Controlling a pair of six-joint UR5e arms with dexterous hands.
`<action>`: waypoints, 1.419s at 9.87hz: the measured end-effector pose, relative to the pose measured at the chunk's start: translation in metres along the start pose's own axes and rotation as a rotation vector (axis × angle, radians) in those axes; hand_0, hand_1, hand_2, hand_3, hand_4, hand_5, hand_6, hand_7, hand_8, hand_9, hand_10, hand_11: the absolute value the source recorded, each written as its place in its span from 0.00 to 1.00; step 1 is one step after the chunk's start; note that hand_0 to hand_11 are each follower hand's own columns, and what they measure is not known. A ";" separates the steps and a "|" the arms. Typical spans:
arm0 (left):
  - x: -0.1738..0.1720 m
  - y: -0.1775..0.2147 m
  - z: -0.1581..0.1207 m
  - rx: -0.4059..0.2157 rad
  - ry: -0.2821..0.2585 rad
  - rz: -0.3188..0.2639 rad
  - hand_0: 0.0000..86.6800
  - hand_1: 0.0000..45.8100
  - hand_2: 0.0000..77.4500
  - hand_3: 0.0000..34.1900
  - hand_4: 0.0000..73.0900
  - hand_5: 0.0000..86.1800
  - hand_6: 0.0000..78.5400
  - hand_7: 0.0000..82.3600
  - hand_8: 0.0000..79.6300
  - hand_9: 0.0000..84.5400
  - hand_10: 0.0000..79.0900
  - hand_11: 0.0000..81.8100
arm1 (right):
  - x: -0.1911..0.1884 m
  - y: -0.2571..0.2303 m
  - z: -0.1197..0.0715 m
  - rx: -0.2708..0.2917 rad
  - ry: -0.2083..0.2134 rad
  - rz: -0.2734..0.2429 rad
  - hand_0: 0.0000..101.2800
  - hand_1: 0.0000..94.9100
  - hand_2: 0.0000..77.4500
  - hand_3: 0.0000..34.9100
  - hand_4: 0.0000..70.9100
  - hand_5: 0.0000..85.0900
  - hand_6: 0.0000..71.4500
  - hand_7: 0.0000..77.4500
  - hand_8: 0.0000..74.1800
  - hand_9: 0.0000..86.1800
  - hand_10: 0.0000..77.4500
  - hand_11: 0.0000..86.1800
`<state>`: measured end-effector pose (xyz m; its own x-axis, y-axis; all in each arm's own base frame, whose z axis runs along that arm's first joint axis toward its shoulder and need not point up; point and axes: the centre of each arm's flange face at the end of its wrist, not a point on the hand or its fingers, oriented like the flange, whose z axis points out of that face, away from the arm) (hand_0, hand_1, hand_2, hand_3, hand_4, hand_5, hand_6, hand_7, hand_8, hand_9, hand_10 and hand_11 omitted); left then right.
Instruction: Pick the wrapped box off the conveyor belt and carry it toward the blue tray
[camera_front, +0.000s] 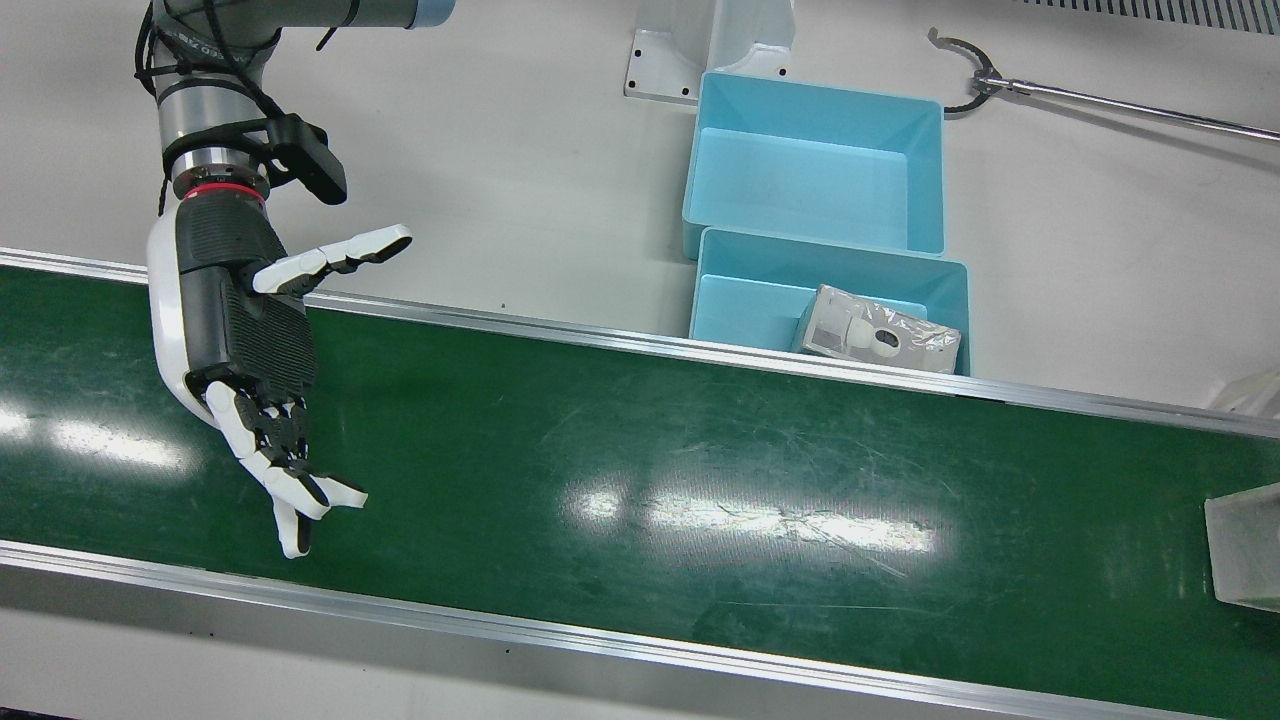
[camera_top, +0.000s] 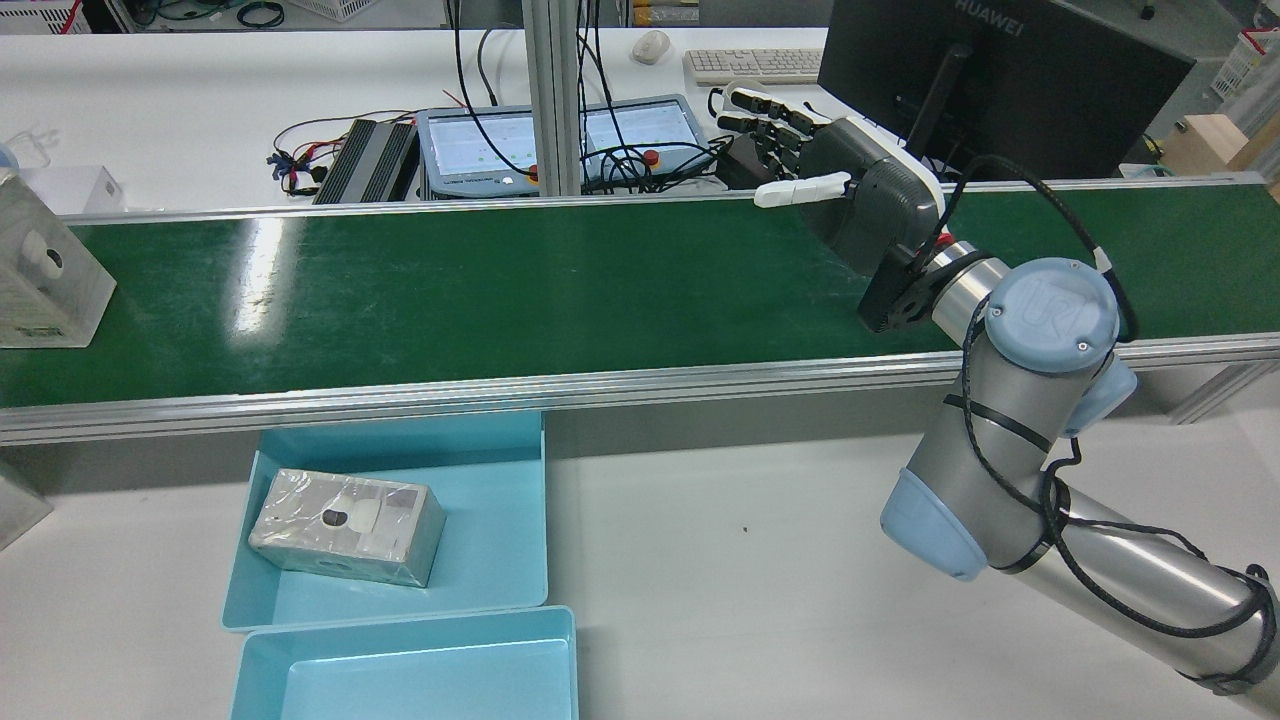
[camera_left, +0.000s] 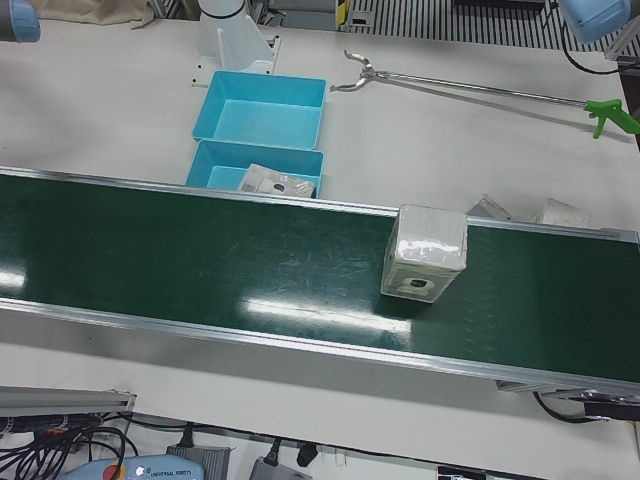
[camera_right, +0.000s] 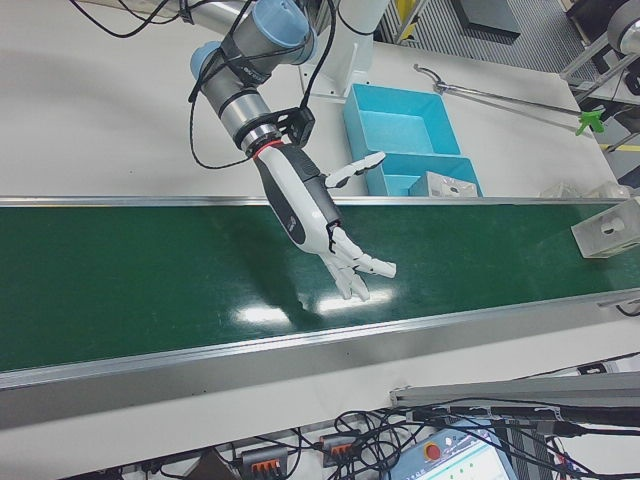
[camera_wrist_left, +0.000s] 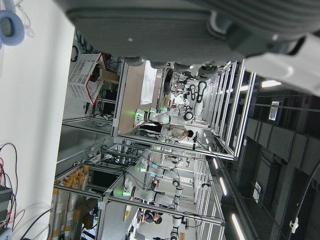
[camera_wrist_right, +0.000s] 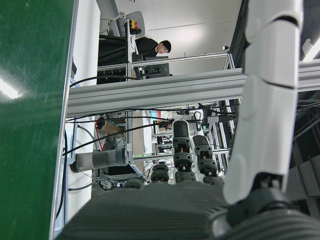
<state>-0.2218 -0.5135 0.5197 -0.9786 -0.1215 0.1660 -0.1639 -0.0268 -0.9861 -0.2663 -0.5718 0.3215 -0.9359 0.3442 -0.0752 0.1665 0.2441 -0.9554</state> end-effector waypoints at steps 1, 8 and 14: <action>0.000 0.000 0.000 0.000 0.000 0.000 0.00 0.00 0.01 0.00 0.00 0.01 0.01 0.01 0.01 0.00 0.01 0.01 | 0.001 0.000 0.000 -0.001 0.002 -0.003 0.46 0.12 0.08 0.01 0.15 0.17 0.11 0.29 0.05 0.06 0.00 0.01; 0.000 0.000 0.000 0.000 0.000 0.000 0.00 0.00 0.01 0.00 0.00 0.01 0.01 0.01 0.01 0.00 0.01 0.01 | 0.001 -0.001 -0.005 0.001 0.004 -0.020 0.46 0.11 0.07 0.01 0.13 0.17 0.10 0.25 0.05 0.05 0.00 0.01; 0.000 0.000 0.000 0.000 0.000 0.000 0.00 0.00 0.01 0.00 0.00 0.01 0.00 0.01 0.01 0.00 0.00 0.01 | 0.004 -0.002 -0.005 0.002 0.007 -0.020 0.46 0.11 0.08 0.00 0.13 0.17 0.10 0.27 0.05 0.05 0.00 0.01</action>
<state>-0.2218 -0.5135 0.5197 -0.9786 -0.1215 0.1660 -0.1639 -0.0268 -0.9861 -0.2686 -0.5666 0.3243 -0.9369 0.3454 -0.0538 0.1468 0.2492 -0.9572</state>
